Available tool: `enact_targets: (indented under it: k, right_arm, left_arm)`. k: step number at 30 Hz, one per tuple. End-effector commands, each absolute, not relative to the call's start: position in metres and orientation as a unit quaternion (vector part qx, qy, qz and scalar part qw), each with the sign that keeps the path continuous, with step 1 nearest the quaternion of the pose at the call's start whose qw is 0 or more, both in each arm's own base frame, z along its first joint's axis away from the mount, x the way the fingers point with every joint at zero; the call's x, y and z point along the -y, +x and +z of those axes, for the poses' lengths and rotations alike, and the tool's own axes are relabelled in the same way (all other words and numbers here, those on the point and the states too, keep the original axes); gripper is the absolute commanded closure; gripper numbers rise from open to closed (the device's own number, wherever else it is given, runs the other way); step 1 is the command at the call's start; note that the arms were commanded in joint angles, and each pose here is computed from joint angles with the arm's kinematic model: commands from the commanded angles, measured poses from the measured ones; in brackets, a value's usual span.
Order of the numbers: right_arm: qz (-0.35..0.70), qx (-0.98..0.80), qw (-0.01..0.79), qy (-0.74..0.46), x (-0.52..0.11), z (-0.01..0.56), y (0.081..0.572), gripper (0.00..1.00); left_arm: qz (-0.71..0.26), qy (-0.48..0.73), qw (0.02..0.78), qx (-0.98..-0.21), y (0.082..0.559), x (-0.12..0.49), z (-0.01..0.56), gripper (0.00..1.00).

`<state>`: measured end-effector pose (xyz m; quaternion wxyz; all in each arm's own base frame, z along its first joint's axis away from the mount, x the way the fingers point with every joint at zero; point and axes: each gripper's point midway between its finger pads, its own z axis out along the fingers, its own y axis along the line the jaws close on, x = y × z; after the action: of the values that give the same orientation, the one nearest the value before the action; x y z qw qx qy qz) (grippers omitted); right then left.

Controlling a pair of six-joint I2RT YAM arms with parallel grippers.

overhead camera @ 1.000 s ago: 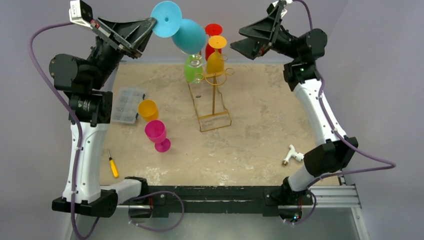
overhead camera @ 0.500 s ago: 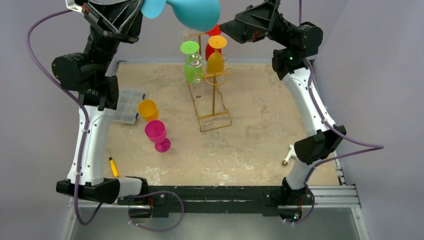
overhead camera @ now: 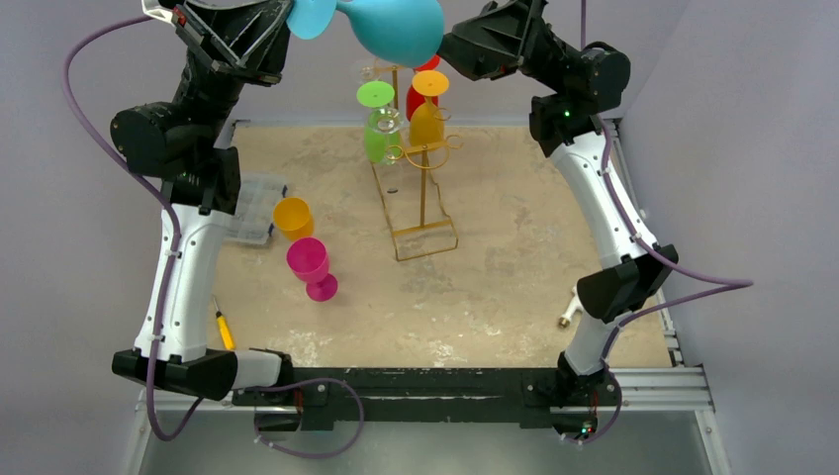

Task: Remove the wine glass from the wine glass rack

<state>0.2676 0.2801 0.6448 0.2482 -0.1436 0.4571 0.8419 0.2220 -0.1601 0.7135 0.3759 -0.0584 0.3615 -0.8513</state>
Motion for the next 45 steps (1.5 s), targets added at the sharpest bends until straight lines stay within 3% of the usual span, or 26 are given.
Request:
enact_targets:
  k: [1,11,21,26,28,32,35,45]
  right_arm:
    - [0.849,-0.419,0.275,-0.168,-0.274,0.668,0.247,0.48]
    - [0.857,-0.394,0.277,-0.183,-0.275,0.68,0.238,0.61]
    - [0.858,-0.394,0.275,-0.184,-0.279,0.68,0.237,0.83]
    - [0.858,-0.397,0.272,-0.18,-0.28,0.678,0.238,1.0]
    - [0.857,-0.4,0.271,-0.178,-0.28,0.677,0.239,1.0]
    - [0.857,-0.402,0.271,-0.176,-0.28,0.676,0.239,1.0]
    - [0.854,-0.403,0.274,-0.18,-0.28,0.676,0.237,1.0]
    - [0.814,-0.458,0.305,-0.186,-0.284,0.668,0.235,1.0]
  left_arm:
    - [-0.859,-0.028,0.374,-0.348,0.198,0.16,0.72,1.0]
    - [-0.862,-0.03,0.368,-0.349,0.202,0.163,0.713,1.0]
    - [-0.863,-0.042,0.363,-0.348,0.21,0.163,0.705,1.0]
    - [-0.866,-0.056,0.364,-0.339,0.213,0.159,0.704,1.0]
    - [-0.867,-0.062,0.365,-0.334,0.214,0.157,0.704,0.9]
    - [-0.862,-0.058,0.367,-0.344,0.216,0.16,0.702,0.41]
    - [-0.849,-0.056,0.375,-0.369,0.215,0.165,0.696,0.16]
    - [-0.696,-0.075,0.463,-0.543,0.226,0.172,0.643,0.1]
